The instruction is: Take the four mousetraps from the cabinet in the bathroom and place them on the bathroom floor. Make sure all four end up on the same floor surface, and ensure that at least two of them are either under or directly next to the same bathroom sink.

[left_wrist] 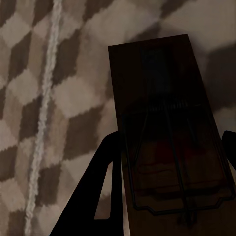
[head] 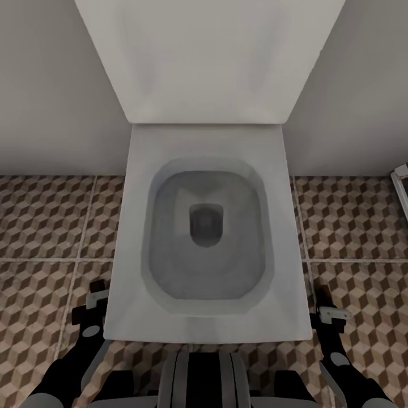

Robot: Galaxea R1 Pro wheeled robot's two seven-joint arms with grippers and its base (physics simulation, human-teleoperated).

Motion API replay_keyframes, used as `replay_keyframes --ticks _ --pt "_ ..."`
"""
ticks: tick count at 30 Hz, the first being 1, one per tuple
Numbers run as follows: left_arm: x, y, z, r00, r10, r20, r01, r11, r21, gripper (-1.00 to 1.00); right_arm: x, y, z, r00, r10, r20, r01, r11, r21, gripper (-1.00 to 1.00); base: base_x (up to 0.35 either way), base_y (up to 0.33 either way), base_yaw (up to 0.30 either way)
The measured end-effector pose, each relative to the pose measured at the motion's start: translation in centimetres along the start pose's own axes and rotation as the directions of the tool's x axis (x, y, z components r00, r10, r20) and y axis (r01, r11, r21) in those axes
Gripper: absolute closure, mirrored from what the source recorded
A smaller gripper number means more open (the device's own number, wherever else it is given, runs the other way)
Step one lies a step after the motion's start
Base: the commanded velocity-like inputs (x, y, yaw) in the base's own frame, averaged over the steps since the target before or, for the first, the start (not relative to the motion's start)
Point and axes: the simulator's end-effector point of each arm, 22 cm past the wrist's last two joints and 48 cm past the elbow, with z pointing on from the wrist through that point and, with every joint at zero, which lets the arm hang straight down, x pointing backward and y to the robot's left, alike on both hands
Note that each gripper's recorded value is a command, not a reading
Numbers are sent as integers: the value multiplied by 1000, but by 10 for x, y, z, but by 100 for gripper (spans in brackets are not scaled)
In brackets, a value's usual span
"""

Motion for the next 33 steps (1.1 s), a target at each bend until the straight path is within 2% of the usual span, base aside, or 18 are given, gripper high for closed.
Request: replay_keyframes --ticks 13,21,33 --pt "0 1 0 1000 -1 -1 1 1000 -1 100 0 0 0 1000 1 0 -1 1000 1 100 0 0 0" --pt "3 16 5 999 -33 -15 33 999 -34 100 -1 0 0 1000 2 1 -2 1000 1 100 0 0 0" --pt "3 17 5 999 -38 -16 37 999 -35 100 -1 0 0 1000 1 2 -1 1000 0 100 0 0 0"
